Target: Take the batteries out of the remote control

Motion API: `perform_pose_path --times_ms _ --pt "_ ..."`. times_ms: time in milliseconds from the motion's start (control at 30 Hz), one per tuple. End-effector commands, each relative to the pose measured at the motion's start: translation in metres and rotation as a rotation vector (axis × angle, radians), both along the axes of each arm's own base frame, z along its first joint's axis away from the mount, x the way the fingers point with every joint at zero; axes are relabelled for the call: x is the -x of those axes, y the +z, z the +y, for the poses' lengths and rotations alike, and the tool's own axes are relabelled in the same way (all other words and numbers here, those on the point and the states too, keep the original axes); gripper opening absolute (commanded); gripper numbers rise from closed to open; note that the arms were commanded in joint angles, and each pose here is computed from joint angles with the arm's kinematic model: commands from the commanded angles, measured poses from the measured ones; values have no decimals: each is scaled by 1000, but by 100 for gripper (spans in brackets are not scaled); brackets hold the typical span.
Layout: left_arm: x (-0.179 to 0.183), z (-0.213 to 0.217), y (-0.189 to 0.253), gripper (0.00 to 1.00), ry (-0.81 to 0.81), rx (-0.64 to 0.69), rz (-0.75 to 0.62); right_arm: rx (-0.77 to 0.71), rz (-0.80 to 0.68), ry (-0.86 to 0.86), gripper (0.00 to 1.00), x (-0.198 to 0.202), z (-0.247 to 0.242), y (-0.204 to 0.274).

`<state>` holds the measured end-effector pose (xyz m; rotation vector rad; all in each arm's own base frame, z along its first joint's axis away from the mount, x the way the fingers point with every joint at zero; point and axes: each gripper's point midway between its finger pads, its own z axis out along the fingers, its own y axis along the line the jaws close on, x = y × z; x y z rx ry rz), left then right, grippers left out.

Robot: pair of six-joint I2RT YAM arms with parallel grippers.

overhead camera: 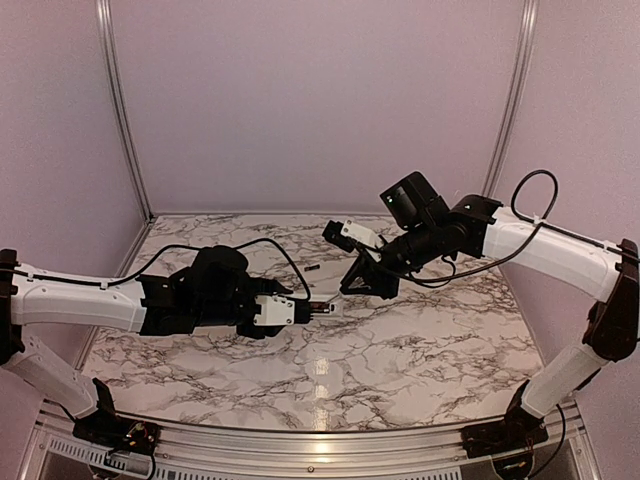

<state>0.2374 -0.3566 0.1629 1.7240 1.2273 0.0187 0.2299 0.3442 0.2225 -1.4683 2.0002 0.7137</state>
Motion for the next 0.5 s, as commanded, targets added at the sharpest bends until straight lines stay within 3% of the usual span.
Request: perform_pose_path --times_ms 0,467 --pt "-1 -11 19 0 -16 34 -28 40 15 -5 0 1 -2 -8" --pt "0 -12 22 0 -14 15 -89 66 53 19 0 4 0 -18"
